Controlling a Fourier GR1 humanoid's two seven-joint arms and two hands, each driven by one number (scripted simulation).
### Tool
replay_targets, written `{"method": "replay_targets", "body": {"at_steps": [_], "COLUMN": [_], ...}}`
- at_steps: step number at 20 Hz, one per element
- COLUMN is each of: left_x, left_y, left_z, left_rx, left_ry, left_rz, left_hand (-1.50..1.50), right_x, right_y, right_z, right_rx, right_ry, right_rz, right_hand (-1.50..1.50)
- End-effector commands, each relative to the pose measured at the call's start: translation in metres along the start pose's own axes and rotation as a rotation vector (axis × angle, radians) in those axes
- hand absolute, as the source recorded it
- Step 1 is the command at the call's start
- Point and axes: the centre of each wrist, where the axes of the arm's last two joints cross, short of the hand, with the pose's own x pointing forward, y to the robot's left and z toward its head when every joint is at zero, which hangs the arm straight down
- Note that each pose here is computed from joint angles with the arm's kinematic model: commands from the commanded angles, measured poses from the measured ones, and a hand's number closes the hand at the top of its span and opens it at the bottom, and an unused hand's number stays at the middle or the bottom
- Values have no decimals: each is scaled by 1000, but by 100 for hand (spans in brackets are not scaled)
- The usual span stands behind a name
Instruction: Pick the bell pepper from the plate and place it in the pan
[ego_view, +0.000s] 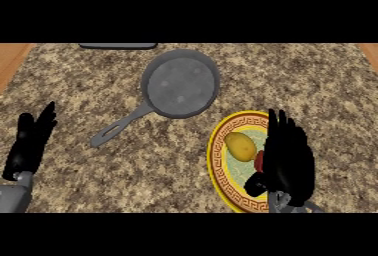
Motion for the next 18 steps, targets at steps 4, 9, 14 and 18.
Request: {"method": "replay_targets", "body": {"at_steps": [4, 9, 14, 18], "left_x": [0, 1, 5, 1], "left_y": [-7, 3, 10, 6], "left_z": [5, 4, -9, 3], "left_rx": [20, 0, 28, 15], "left_ry": [-6, 20, -17, 3], "left_rz": [2, -1, -7, 3], "left_hand": [0, 0, 0, 0], "right_x": [32, 27, 28, 24], "right_y": [1, 6, 21, 27], "right_z": [2, -3, -2, -21], "right_rx": [44, 60, 97, 103], "right_ry": [184, 221, 211, 210], "right_rz": [161, 200, 205, 205], "right_hand": [-150, -150, -150, -150]}}
